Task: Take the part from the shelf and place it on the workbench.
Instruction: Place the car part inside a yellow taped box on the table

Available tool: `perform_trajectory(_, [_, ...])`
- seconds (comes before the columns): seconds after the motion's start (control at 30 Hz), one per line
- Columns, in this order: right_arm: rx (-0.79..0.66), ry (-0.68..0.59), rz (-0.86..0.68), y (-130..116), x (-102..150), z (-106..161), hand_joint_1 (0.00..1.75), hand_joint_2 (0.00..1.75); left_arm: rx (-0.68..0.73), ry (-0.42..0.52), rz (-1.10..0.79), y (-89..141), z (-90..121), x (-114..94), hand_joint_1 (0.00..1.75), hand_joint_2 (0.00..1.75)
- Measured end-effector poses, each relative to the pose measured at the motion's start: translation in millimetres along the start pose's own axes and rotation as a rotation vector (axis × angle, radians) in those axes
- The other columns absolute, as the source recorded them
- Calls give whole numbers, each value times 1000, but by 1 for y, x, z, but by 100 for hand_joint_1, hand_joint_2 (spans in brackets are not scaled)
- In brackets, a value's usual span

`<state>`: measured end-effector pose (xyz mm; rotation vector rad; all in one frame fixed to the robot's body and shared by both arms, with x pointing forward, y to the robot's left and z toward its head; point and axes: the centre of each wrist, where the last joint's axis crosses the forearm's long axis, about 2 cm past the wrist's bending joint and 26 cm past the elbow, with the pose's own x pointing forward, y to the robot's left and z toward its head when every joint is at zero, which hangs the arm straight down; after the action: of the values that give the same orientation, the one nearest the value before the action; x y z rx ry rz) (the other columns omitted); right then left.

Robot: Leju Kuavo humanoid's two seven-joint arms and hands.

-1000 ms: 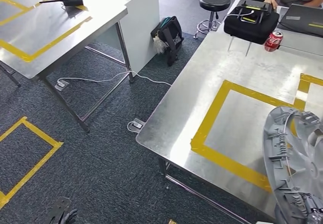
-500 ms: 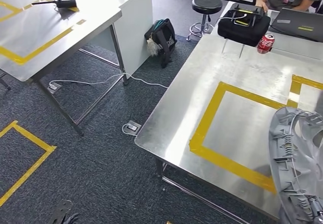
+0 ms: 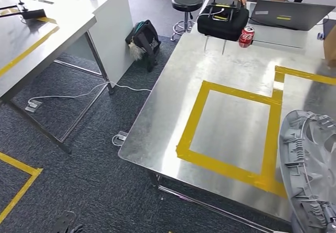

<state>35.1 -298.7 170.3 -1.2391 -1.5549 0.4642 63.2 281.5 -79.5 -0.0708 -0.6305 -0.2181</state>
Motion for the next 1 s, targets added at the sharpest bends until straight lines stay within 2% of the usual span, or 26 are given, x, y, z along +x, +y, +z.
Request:
perform_trajectory(0.37, [25,16,-23,-1,-4,-4,175,175,0,-1,7,-1,3,0,0,175])
perform_trajectory(0.5, [138,77,-61,-3,-15,-7,175,175,2,9,-4,-2,4,2,0,175])
perform_trajectory(0.63, [229,107,-33,-13,-33,-18,175,175,13,12,-9,0,5,2,0,175])
perform_trajectory(0.8, [205,144,21,-29,-48,-28,175,175,23,0,9,1,6,3,0,175])
perform_trajectory(1.0, [183,201,82,-39,-59,-27,175,175,28,-8,26,-3,5,5,0,175])
